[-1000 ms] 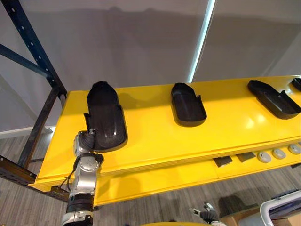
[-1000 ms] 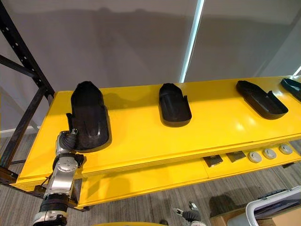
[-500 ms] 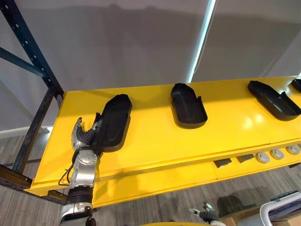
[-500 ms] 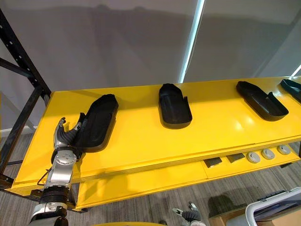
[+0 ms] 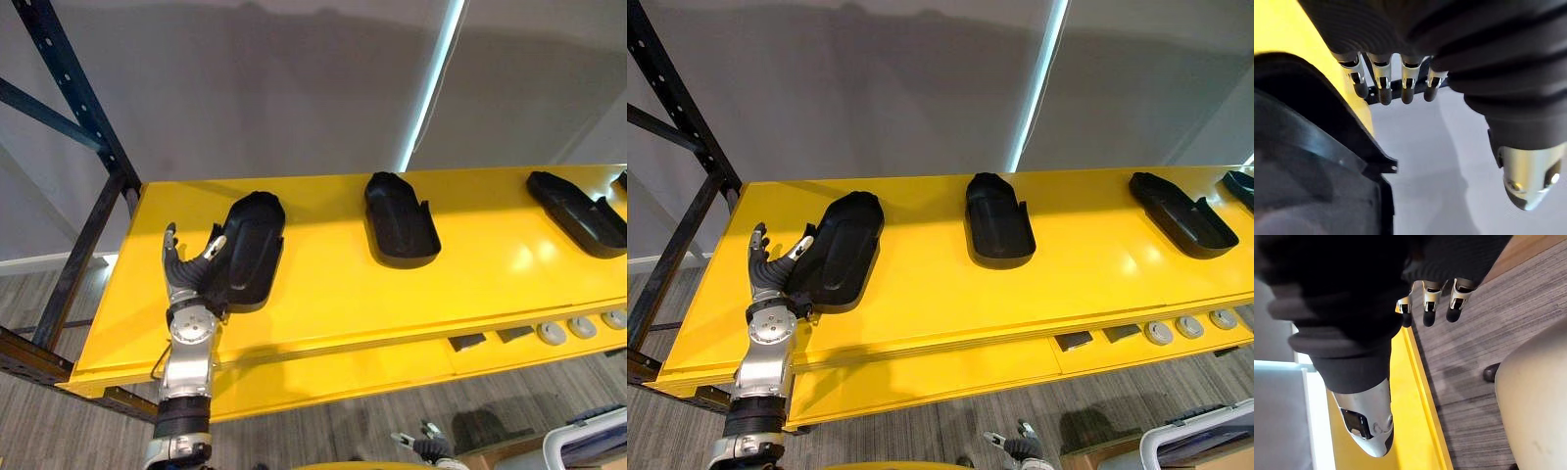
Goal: Walk over and take plastic housings, then place them on the shelf
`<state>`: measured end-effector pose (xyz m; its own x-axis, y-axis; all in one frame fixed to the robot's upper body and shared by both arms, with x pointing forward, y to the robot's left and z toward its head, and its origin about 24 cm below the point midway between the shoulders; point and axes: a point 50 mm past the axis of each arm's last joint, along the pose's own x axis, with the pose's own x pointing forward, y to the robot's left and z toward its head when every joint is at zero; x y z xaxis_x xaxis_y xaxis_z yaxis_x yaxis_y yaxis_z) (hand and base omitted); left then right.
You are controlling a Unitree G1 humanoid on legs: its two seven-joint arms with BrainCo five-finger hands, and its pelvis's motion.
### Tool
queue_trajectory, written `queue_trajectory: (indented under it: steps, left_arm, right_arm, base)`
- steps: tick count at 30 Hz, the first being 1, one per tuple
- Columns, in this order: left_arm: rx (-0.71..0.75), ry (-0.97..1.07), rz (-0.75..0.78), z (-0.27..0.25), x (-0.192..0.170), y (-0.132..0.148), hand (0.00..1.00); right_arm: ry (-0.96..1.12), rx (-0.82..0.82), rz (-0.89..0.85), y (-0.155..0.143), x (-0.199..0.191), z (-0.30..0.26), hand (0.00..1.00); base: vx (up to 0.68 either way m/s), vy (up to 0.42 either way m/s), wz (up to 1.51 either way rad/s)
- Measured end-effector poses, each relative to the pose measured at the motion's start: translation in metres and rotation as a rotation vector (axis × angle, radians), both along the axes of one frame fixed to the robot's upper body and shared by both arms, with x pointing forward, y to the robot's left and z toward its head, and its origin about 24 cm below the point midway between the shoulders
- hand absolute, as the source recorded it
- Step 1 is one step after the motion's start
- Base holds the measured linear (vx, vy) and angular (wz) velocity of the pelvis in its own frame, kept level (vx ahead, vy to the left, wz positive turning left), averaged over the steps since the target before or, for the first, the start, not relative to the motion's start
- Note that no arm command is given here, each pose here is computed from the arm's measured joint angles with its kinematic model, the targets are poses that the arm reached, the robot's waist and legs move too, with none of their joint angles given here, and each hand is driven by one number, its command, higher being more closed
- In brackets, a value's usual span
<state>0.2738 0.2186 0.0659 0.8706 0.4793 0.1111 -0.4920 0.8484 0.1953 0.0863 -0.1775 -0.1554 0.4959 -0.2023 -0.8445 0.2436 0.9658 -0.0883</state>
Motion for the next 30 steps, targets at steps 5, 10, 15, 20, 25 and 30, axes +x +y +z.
queue_trajectory:
  steps: [5,10,15,20,25,30]
  left_arm:
    - [-0.052,-0.081,-0.07,0.01,-0.009,-0.026,0.0]
    - [-0.048,-0.157,-0.117,0.022,-0.017,-0.036,0.0]
    - [-0.013,-0.154,-0.103,0.022,-0.025,-0.038,0.0]
    - [0.036,-0.141,-0.128,0.02,-0.033,-0.048,0.0]
    - [0.117,-0.153,-0.16,0.022,-0.055,-0.058,1.0]
    - [0.16,-0.106,-0.159,0.011,-0.076,-0.058,1.0]
  right_arm:
    - [-0.003,-0.001,-0.002,0.0,0.0,0.0,0.0]
    - [-0.002,0.0,-0.005,0.001,-0.002,0.0,0.0]
    - [-0.005,0.001,-0.005,0.001,-0.001,0.001,0.0]
    - [-0.02,0.001,-0.007,0.002,-0.001,0.002,0.0]
    - [-0.027,-0.003,-0.009,0.003,-0.003,0.003,0.0]
    - [-0.032,-0.018,-0.019,0.001,-0.004,0.003,0.0]
  base:
    - [0.0,0.001,0.01]
    - [0.0,-0.001,0.08]
    - [0.01,0.0,0.04]
    - [-0.01,0.003,0.04]
    - [-0.01,0.002,-0.01]
    - [-0.01,0.001,0.0]
